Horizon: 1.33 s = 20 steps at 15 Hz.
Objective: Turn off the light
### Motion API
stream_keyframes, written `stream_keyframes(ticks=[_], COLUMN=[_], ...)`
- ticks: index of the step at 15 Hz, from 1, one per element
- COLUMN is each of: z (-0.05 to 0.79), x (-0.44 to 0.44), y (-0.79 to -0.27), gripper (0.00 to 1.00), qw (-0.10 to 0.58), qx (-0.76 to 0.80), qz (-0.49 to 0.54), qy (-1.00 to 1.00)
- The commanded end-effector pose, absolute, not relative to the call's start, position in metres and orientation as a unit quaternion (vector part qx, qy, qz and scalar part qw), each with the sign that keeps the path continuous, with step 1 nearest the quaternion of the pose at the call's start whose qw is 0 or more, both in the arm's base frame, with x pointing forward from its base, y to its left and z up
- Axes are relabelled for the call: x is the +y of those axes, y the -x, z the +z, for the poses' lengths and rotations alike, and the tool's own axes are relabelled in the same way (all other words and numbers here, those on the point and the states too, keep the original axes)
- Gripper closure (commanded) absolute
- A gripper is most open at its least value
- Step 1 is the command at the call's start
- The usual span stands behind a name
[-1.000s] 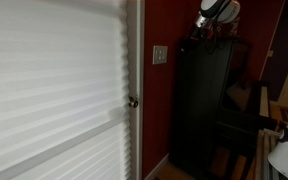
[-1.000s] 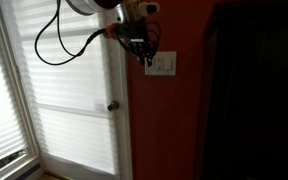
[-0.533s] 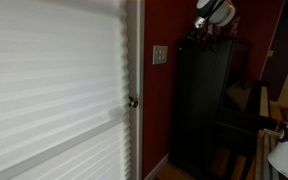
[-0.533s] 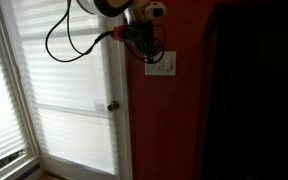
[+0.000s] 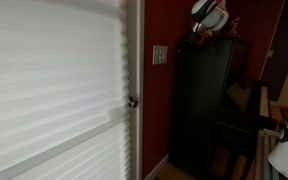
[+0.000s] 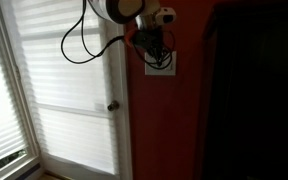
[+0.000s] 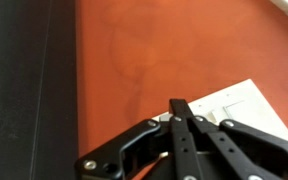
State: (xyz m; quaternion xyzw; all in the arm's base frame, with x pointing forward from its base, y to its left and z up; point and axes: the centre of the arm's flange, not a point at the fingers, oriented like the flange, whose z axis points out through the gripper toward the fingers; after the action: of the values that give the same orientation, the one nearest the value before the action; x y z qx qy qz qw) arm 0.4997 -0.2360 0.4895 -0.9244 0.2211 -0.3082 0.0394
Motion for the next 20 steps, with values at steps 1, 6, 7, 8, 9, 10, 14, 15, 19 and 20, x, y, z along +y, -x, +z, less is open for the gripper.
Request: stream_keyframes(ticks=[1, 6, 7, 8, 9, 10, 14, 15, 19, 20], z=[0.48, 0.472, 0.47, 0.467, 0.465, 0.463, 0.467, 0.469, 0.47, 0.469], x=[-0.268, -0.274, -0.273, -0.27, -0.267, -0.265, -0.251, -0.248, -0.241, -0.24], y=[-0.518, -0.547, -0.553, -0.559, -0.565, -0.569, -0.582, -0.585, -0.595, -0.596], gripper=[1.0, 1.0, 1.0, 1.0, 1.0, 1.0, 1.0, 1.0, 1.0, 1.0], qw=[0.019, -0.011, -0.013, -0.013, -0.014, -0.015, -0.012, -0.011, -0.009, -0.009], qx=[0.261, 0.251, 0.249, 0.246, 0.242, 0.239, 0.223, 0.219, 0.211, 0.21], qz=[-0.32, -0.342, -0.34, -0.338, -0.337, -0.336, -0.345, -0.348, -0.352, -0.352], qy=[0.911, 0.906, 0.907, 0.908, 0.91, 0.911, 0.912, 0.912, 0.912, 0.912])
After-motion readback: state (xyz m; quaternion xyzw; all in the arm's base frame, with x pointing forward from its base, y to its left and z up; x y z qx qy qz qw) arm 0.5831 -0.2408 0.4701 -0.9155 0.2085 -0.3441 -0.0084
